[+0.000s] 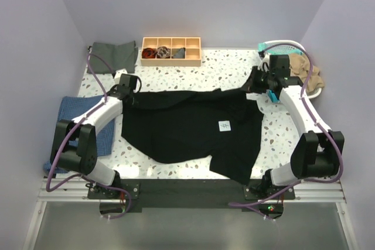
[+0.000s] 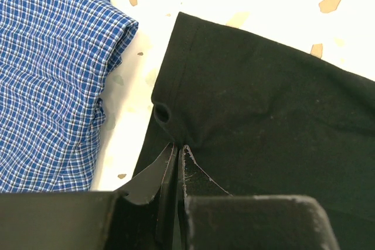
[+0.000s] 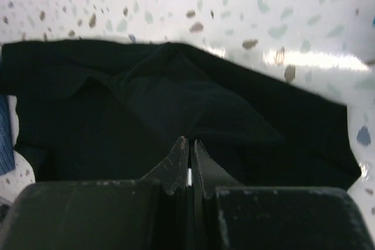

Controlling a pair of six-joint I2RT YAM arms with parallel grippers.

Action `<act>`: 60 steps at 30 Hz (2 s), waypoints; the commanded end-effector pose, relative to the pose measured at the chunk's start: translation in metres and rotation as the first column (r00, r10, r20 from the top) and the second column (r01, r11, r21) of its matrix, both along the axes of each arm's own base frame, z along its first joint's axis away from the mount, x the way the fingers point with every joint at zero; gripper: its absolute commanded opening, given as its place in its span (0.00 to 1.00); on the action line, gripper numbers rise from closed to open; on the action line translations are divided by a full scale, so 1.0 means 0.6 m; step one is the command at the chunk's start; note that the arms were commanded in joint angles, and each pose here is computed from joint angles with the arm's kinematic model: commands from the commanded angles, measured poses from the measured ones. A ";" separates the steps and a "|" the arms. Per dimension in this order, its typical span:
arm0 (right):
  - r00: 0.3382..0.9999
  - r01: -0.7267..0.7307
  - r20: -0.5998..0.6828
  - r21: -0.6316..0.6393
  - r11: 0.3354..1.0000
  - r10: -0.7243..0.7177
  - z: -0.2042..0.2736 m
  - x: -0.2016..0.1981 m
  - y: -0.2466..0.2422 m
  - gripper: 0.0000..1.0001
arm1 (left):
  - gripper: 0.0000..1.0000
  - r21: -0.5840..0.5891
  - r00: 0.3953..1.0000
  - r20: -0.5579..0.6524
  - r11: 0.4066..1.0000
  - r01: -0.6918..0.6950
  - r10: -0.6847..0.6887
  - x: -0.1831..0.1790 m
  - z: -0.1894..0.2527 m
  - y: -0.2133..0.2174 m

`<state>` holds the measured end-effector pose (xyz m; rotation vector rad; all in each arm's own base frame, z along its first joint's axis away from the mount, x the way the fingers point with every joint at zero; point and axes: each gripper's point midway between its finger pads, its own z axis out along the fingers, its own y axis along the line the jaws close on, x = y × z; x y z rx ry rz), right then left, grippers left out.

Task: Fold and stack the t-shirts
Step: Flatten the tshirt out, then fold the tshirt

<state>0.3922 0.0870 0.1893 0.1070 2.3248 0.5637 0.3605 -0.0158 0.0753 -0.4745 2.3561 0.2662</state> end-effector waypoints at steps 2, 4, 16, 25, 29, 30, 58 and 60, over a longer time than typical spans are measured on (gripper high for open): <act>0.999 0.017 -0.049 -0.034 0.999 -0.018 -0.013 -0.055 -0.015 0.00 | 0.08 0.010 0.999 0.049 1.000 -0.006 0.005 0.027 0.031 0.003; 0.999 0.041 -0.022 -0.039 0.998 -0.042 -0.008 -0.035 -0.020 0.00 | 0.08 0.006 0.998 0.061 1.000 0.001 -0.001 0.039 0.040 -0.001; 0.977 0.189 0.122 -0.100 0.977 -0.176 0.022 0.194 -0.055 0.00 | 0.08 0.079 0.993 0.119 0.997 -0.017 0.007 0.168 0.090 0.012; 0.954 0.250 0.208 -0.157 0.956 -0.215 0.023 0.307 -0.084 0.00 | 0.06 0.117 0.991 0.118 0.991 -0.069 0.055 0.215 0.059 0.053; 0.930 0.241 0.309 -0.112 0.964 -0.197 0.089 0.345 -0.074 0.00 | 0.06 0.079 0.984 0.177 0.996 -0.036 0.022 0.232 0.078 0.041; 0.926 0.232 0.327 -0.101 0.967 -0.188 0.100 0.350 -0.070 0.00 | 0.06 0.068 0.978 0.209 0.997 -0.029 0.014 0.240 0.089 0.038; 0.988 0.111 0.118 -0.109 0.988 -0.098 -0.015 0.150 -0.047 0.00 | 0.00 0.010 0.980 0.198 1.000 -0.002 0.000 0.135 0.086 0.033; 0.988 0.102 0.124 -0.109 0.989 -0.088 -0.001 0.134 -0.045 0.00 | 0.00 0.004 0.978 0.209 1.000 0.001 -0.002 0.129 0.099 0.031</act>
